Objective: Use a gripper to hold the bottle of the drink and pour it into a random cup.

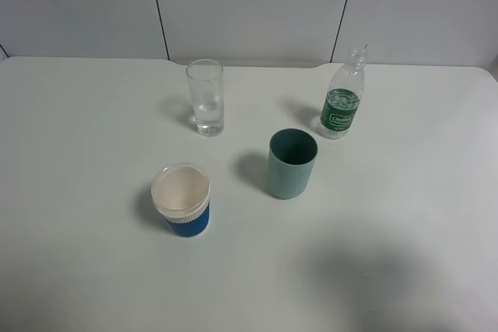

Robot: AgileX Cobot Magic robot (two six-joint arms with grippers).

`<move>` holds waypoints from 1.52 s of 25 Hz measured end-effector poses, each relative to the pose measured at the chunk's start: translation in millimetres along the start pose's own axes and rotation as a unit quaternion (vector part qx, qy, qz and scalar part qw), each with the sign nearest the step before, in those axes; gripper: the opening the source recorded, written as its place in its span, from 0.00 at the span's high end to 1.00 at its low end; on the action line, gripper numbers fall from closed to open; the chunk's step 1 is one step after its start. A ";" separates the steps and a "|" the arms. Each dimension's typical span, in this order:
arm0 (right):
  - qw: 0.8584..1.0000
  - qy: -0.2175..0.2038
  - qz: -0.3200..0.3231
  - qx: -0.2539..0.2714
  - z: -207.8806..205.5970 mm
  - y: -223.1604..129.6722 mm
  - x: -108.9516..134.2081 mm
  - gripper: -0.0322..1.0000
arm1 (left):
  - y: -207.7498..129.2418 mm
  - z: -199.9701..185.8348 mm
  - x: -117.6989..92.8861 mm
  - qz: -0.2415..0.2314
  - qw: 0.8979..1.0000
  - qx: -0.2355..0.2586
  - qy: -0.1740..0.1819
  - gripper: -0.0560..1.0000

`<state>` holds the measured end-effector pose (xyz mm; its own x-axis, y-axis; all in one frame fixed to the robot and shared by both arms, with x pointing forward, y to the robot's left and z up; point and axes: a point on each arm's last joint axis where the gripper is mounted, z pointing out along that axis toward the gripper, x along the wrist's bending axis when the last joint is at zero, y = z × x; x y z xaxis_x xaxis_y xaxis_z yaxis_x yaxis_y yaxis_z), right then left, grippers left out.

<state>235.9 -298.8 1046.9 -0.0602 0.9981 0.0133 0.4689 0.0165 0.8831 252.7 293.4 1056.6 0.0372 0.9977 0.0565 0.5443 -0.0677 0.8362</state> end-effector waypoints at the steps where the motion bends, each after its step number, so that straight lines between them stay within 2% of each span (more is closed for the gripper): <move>1: 1.000 0.000 0.000 0.000 0.0 0.0 0.0 0.16 | 0.0 0.0 0.0 0.000 1.000 0.000 0.000 0.01; 38: 1.000 0.000 0.000 0.000 0.0 0.0 0.0 0.16 | -0.1 0.0 0.0 0.000 1.000 0.000 0.000 0.01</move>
<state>235.9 -298.8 1046.9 -0.0598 0.9981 0.0141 0.4690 0.0156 0.8831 252.7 293.4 1056.5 0.0374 0.9977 0.0564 0.5450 -0.0677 0.8357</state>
